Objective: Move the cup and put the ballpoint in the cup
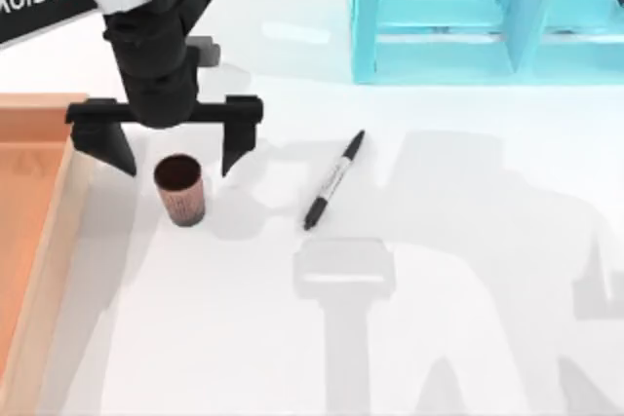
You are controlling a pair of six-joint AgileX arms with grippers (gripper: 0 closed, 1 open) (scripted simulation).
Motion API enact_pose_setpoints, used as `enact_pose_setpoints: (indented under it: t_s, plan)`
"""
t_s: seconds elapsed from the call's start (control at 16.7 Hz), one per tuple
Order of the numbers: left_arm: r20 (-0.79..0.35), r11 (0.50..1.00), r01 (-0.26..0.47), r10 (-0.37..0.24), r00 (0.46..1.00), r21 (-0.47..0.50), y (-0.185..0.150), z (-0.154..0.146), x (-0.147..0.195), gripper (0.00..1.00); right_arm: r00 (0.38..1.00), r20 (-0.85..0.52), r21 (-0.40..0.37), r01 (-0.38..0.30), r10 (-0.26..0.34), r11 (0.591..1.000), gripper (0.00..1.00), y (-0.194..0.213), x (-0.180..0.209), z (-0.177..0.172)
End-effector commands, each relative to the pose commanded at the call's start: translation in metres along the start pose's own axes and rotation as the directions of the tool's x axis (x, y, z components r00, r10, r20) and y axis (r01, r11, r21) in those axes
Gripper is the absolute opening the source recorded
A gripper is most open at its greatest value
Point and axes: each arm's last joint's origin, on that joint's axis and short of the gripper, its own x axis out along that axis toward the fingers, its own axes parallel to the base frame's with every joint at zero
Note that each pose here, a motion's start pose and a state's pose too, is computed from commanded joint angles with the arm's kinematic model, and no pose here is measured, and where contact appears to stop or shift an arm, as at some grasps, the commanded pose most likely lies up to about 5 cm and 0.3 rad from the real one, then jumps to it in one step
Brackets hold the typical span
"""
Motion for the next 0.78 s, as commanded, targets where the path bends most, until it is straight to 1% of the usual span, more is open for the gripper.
enact_pose_setpoints:
  t_s: [0.24,0.42,0.54,0.78]
  plan:
    - [-0.004,1.0,-0.001,0.001,1.0,-0.002,0.0,0.001,-0.002,1.0,1.0,0.0,0.0,0.0,0.0,1.0,1.0,0.0,0.0,0.0]
    - [-0.022,1.0,-0.009,0.009,1.0,-0.002,-0.002,0.007,-0.017,1.0,1.0,0.0,0.0,0.0,0.0,1.0,1.0,0.0,0.0,0.0]
    - [-0.028,1.0,-0.011,0.011,1.0,0.0,-0.005,0.012,-0.039,1.0,1.0,0.0,0.0,0.0,0.0,1.0,1.0,0.0,0.0,0.0]
    - [-0.008,1.0,-0.001,0.001,1.0,0.001,-0.006,0.015,-0.097,1.0,1.0,0.0,0.0,0.0,0.0,1.0,1.0,0.0,0.0,0.0]
